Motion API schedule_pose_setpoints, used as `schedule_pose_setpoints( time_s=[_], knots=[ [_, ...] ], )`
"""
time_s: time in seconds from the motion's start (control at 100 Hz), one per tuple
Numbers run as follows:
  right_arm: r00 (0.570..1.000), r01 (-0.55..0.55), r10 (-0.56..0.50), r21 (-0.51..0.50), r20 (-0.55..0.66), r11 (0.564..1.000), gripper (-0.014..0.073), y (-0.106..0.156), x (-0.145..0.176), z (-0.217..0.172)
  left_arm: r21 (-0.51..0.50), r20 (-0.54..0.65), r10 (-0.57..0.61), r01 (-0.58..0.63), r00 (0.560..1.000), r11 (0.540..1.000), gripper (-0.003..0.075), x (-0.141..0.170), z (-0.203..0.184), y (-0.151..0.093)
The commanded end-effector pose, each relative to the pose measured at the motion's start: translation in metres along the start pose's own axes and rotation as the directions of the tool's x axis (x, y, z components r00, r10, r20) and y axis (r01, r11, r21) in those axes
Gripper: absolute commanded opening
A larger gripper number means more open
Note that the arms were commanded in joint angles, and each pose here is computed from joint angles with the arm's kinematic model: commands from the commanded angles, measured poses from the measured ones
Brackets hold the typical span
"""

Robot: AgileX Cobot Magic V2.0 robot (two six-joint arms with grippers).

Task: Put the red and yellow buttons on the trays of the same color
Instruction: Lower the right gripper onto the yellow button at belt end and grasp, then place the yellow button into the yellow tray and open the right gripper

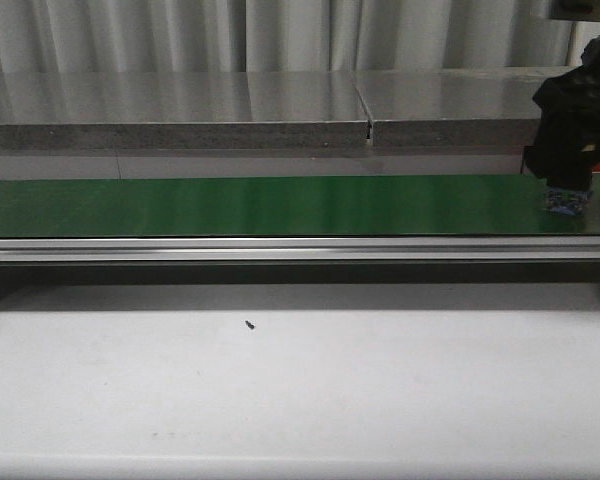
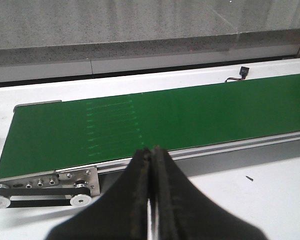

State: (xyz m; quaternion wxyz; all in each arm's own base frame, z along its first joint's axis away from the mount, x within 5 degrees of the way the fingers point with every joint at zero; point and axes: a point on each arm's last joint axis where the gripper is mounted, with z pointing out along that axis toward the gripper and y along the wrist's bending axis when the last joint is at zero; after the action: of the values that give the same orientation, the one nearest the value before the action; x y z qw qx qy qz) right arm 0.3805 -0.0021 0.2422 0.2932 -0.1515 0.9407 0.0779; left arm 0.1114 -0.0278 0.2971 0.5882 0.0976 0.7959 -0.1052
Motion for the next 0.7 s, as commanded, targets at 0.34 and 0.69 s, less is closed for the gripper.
schedule_pose_setpoints(
  time_s=[0.34,0.69],
  knots=[
    [0.996,-0.07,0.071,-0.02,0.05,0.997,0.0018,0.0,-0.007,-0.061,-0.017,0.078,-0.017,0.018,0.997,1.0,-0.0019,-0.014,-0.002,0.001],
    [0.943,-0.33,0.308,0.254,0.124,0.909,0.0015,-0.058,0.05,-0.144,-0.017,0.078,-0.017,0.018,0.997,1.0,-0.0019,-0.014,-0.002,0.001]
  ],
)
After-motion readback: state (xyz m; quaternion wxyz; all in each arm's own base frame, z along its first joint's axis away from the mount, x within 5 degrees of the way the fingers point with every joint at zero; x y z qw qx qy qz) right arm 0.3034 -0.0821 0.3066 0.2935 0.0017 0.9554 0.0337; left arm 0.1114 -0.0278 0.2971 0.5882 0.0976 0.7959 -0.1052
